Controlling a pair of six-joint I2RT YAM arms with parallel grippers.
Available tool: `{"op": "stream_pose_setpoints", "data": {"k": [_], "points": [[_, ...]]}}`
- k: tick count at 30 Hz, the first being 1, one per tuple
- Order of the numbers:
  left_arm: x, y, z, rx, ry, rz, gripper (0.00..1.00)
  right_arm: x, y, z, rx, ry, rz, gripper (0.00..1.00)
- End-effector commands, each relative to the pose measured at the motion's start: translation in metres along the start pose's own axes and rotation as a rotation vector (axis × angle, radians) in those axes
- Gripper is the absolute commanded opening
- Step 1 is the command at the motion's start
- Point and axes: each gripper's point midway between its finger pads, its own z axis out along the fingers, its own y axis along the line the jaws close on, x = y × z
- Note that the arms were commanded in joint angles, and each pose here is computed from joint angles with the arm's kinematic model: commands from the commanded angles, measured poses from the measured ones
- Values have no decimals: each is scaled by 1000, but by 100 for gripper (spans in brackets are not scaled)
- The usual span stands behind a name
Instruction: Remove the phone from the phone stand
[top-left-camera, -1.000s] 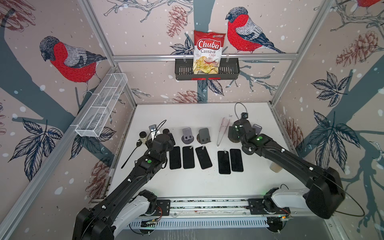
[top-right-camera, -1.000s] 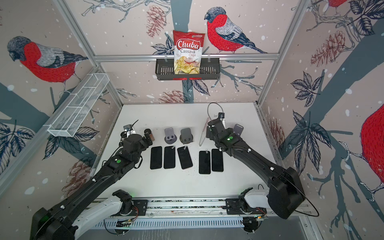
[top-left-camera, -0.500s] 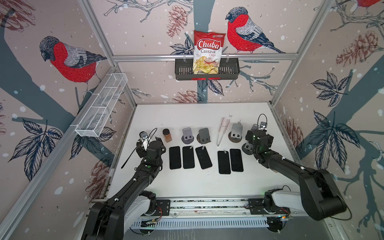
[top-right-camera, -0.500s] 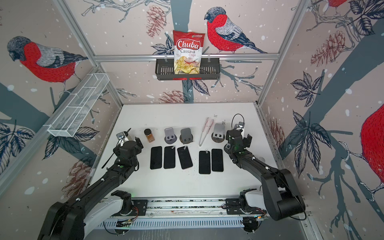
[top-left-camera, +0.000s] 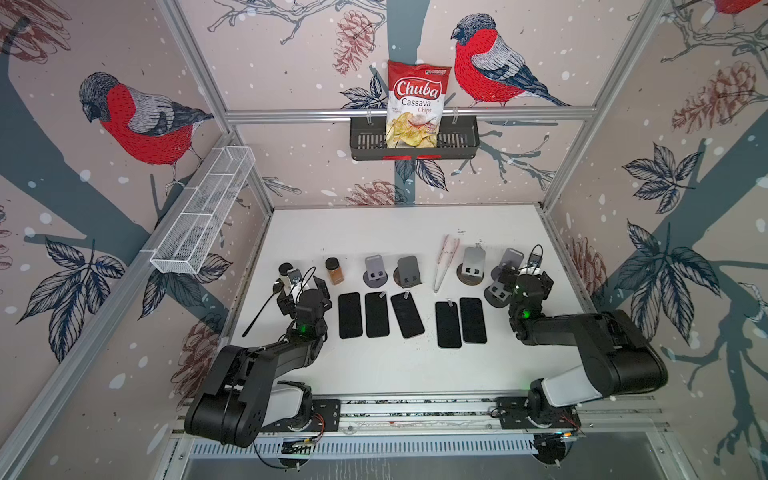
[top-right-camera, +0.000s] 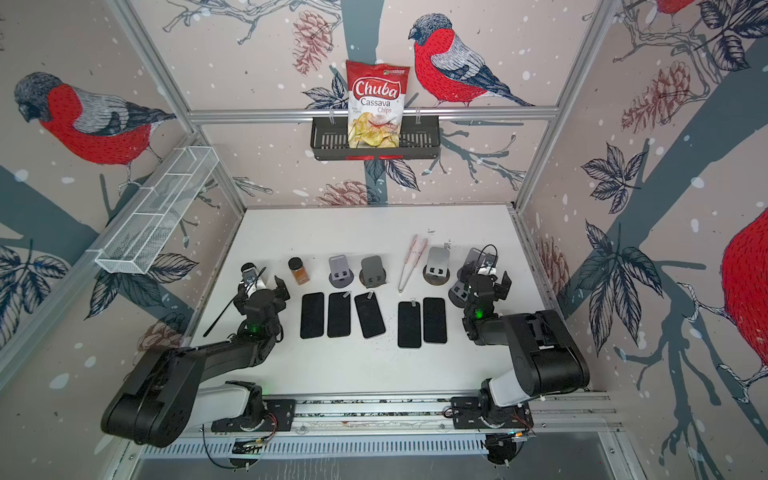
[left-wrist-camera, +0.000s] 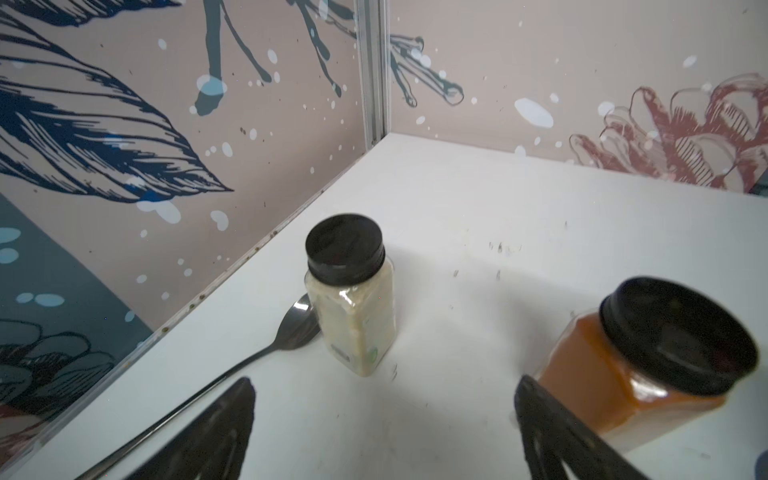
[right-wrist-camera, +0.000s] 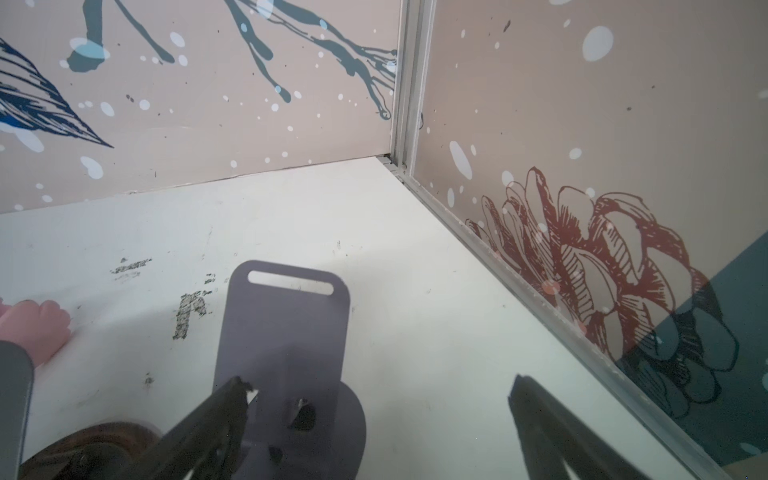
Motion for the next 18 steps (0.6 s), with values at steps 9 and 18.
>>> {"op": "stream_pose_setpoints", "data": {"k": [9,18], "points": [[-36,-6,15,24,-202,20,97,-4,-8,-3,-128,-72,114,99],[-28,-18,30,73,-131,41,97,-4,-8,-2,-132,-65,116,99]]}}
